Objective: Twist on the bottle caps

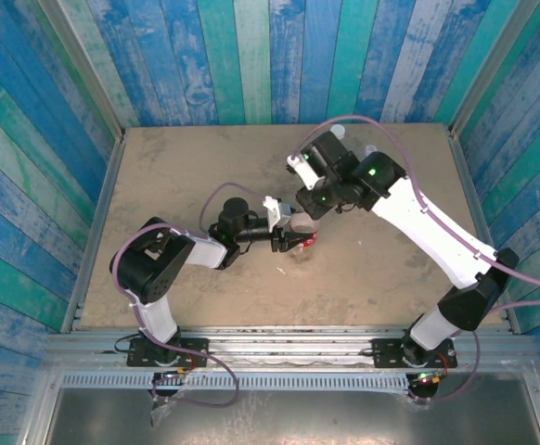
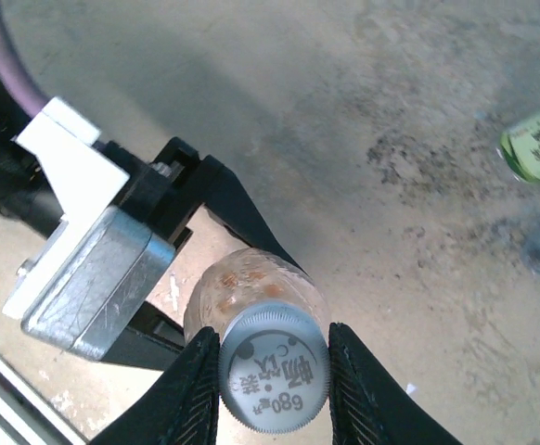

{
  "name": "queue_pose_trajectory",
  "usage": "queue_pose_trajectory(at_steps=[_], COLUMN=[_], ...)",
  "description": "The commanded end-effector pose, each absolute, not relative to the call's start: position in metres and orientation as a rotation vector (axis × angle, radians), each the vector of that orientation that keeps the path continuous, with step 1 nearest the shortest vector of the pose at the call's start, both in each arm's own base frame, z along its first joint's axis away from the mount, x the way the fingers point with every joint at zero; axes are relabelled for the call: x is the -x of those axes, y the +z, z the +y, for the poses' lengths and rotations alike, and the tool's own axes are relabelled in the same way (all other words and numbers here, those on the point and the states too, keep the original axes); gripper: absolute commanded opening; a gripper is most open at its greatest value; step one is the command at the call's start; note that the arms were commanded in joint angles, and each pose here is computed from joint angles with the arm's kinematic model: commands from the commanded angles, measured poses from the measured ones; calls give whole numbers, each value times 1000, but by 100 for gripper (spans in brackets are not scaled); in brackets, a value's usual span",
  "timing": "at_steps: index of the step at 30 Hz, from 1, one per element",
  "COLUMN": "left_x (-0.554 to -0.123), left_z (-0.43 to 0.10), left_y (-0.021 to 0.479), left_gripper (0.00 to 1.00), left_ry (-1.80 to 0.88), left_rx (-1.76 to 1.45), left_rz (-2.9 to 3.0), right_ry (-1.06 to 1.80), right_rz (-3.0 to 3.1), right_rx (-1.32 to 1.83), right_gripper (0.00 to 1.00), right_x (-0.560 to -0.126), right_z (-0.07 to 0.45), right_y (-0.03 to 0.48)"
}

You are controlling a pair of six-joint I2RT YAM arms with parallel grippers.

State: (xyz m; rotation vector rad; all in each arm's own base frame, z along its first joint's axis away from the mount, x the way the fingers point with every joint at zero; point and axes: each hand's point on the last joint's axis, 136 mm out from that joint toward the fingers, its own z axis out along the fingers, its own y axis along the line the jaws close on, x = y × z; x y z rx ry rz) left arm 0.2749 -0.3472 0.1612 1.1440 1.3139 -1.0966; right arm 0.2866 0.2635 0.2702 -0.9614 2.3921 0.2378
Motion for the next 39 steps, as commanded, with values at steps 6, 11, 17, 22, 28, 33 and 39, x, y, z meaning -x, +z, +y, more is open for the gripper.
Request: queue_pose_trajectory(at_steps=[6, 11, 17, 22, 28, 33, 39], left_x=[-253, -250, -249, -250, -251, -251, -252], left_z=[-341, -341, -342, -341, -341, -341, -342], left_y=[103, 103, 102, 100, 101, 101, 99], left_gripper=[63, 64, 64, 64, 64, 64, 64], left_ry=[-1178, -1192, -1200, -1188, -1185, -1186, -1188], left_rx=[-1222, -1239, -1246, -1244, -1245, -1244, -1240], left_rz=[1548, 1539, 1537, 1545, 1544, 1543, 1551], right_ry=[532, 589, 680, 683, 648, 636, 633], right_rz=[2176, 2073, 2034, 2176, 2293, 2313, 2316], right_rx=[1439, 1554, 1541, 1351, 1181, 1082, 1070], right_gripper=[23, 22, 21, 22, 25, 25, 25], right_x=[-259, -254, -262, -284, -283, -279, -273], right_z=[274, 278, 278, 273, 261, 253, 252], right_y=[260, 263, 272, 279, 278, 277, 274])
